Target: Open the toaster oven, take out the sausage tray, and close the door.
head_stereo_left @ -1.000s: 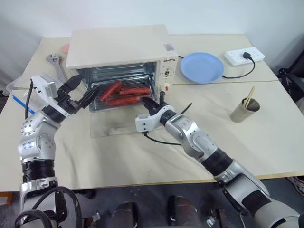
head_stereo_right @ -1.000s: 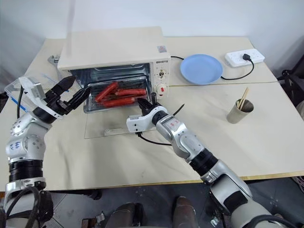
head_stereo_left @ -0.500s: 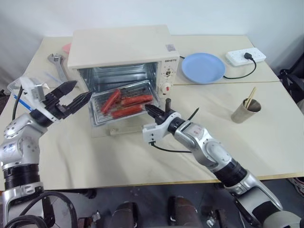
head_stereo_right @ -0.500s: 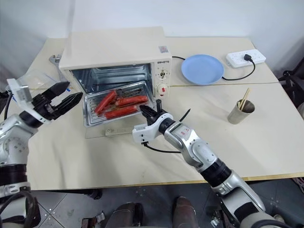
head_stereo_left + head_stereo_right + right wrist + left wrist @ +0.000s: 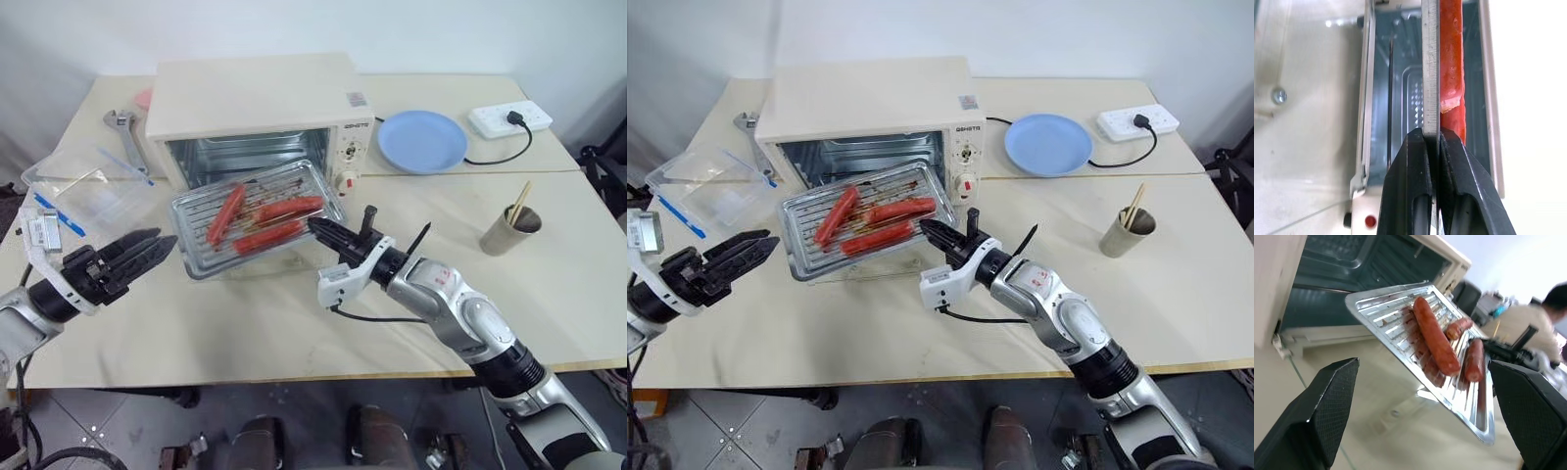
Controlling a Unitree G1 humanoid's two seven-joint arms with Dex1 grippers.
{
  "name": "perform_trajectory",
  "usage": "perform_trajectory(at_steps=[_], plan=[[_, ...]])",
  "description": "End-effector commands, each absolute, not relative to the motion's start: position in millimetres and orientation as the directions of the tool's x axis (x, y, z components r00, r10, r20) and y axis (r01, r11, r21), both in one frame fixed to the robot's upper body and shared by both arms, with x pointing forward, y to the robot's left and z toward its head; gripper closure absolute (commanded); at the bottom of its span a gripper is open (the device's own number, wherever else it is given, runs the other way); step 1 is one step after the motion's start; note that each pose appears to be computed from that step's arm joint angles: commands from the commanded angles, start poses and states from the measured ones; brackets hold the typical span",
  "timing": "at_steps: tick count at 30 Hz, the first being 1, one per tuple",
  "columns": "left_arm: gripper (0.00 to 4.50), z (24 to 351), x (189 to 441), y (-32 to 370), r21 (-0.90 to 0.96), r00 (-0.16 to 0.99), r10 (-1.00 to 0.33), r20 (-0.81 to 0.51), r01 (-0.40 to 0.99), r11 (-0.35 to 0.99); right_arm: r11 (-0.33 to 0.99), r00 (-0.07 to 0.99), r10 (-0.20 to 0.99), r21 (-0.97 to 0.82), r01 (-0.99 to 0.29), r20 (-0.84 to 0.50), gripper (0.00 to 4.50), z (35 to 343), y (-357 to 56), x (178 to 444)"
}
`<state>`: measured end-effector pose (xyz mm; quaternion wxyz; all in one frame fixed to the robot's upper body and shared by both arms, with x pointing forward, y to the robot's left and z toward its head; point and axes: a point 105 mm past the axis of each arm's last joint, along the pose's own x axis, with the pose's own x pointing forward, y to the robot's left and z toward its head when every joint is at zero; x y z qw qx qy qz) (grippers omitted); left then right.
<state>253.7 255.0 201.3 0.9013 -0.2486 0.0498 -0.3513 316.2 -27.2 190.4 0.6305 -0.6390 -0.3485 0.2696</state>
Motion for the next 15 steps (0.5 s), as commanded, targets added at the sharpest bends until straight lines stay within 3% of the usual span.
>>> perform_trajectory(at_steps=[1,15], plan=[[0.00,198,238,246,-0.590,0.742,-0.662,0.106,0.583,0.558,0.128,0.542,0.819,-0.980,0.152,0.191,4.47,215,-29,303],[0.00,192,243,221,-0.765,0.722,-0.676,0.151,0.518,0.383,0.127,0.462,0.871,-0.985,0.120,0.168,4.47,214,-29,282]])
